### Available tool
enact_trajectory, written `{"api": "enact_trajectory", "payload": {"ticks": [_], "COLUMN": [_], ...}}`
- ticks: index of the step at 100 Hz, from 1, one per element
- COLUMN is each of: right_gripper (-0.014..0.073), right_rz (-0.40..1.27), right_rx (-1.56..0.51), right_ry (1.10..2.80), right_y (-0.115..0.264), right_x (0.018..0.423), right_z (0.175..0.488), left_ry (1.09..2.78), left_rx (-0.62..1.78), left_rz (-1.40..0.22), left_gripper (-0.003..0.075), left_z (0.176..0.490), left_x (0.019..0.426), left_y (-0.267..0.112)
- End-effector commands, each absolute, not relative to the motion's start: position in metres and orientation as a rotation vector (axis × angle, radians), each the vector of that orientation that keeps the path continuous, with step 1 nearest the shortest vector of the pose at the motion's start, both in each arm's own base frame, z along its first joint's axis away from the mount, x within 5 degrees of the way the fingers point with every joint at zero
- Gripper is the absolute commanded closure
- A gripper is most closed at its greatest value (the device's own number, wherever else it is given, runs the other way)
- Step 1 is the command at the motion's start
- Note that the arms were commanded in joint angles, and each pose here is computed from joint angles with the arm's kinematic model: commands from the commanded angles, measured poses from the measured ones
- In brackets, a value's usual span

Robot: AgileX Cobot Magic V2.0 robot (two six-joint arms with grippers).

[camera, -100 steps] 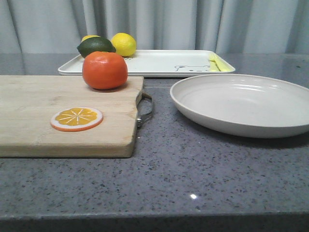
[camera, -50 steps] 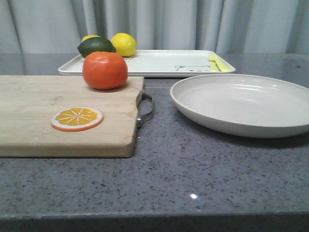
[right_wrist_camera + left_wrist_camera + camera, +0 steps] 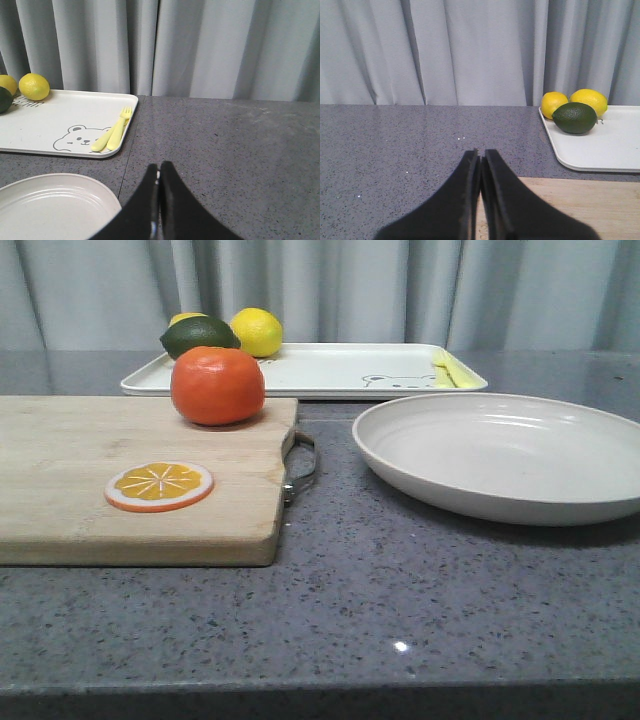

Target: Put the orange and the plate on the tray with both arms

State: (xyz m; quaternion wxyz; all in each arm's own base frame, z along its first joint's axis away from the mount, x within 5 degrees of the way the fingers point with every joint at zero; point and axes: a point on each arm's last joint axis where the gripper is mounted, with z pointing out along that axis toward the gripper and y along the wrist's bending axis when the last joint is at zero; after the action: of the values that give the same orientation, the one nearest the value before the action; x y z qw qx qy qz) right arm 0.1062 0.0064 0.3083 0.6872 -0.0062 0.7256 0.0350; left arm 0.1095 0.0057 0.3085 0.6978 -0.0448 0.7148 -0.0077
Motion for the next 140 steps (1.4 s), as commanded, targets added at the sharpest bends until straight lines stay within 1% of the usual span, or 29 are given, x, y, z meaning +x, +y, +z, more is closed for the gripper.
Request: {"api": "enact_trajectory", "payload": {"ticks": [1, 13, 29, 41, 48, 51, 59, 81, 89, 103, 117, 123, 140], "right_gripper": [0.0654, 0.0654, 0.0654, 0.0654, 0.0654, 0.0654, 0.0654, 0.0654, 0.0654, 0.0654, 0.0654, 0.0654, 0.0654], "right_rz": [0.087, 0.087, 0.087, 0.087, 0.087, 0.087, 0.087, 0.087, 0.087, 0.087, 0.087, 0.087, 0.087], "right_rx": [-0.017, -0.017, -0.017, -0.017, -0.017, -0.017, -0.017, -0.017, -0.017, -0.017, -0.017, -0.017, -0.017], "right_ry": [1.533, 1.533, 1.533, 1.533, 1.533, 1.533, 1.533, 1.533, 1.533, 1.533, 1.533, 1.533, 1.533], "right_y": [0.007, 0.007, 0.007, 0.007, 0.007, 0.007, 0.007, 0.007, 0.007, 0.007, 0.007, 0.007, 0.007], "right_x": [0.108, 0.108, 0.108, 0.108, 0.108, 0.108, 0.108, 0.108, 0.108, 0.108, 0.108, 0.108, 0.108], "right_z": [0.325, 0.325, 0.325, 0.325, 0.325, 0.325, 0.325, 0.325, 0.325, 0.325, 0.325, 0.325, 0.325], "left_ry": [1.499, 1.525, 1.577, 1.614, 1.637, 1.663, 1.71, 1.95, 2.012, 2.134, 2.241, 2.292, 2.371], "left_rx": [-0.111, -0.096, -0.043, 0.014, 0.051, 0.067, 0.111, 0.217, 0.239, 0.294, 0.366, 0.396, 0.451], "left_rz": [-0.024, -0.041, -0.096, -0.148, -0.181, -0.193, -0.226, -0.324, -0.366, -0.406, -0.419, -0.42, -0.423], "left_gripper": [0.0627, 0.0489, 0.033, 0.0181, 0.012, 0.0106, 0.0101, 0.0101, 0.0101, 0.0101, 0.0101, 0.0101, 0.0101], "left_z": [0.331, 0.34, 0.348, 0.352, 0.355, 0.354, 0.358, 0.365, 0.373, 0.378, 0.376, 0.37, 0.358], "left_x": [0.115, 0.126, 0.15, 0.169, 0.18, 0.187, 0.2, 0.246, 0.262, 0.29, 0.313, 0.321, 0.339], "left_y": [0.007, 0.005, -0.005, -0.018, -0.027, -0.032, -0.044, -0.084, -0.098, -0.121, -0.143, -0.152, -0.171]}}
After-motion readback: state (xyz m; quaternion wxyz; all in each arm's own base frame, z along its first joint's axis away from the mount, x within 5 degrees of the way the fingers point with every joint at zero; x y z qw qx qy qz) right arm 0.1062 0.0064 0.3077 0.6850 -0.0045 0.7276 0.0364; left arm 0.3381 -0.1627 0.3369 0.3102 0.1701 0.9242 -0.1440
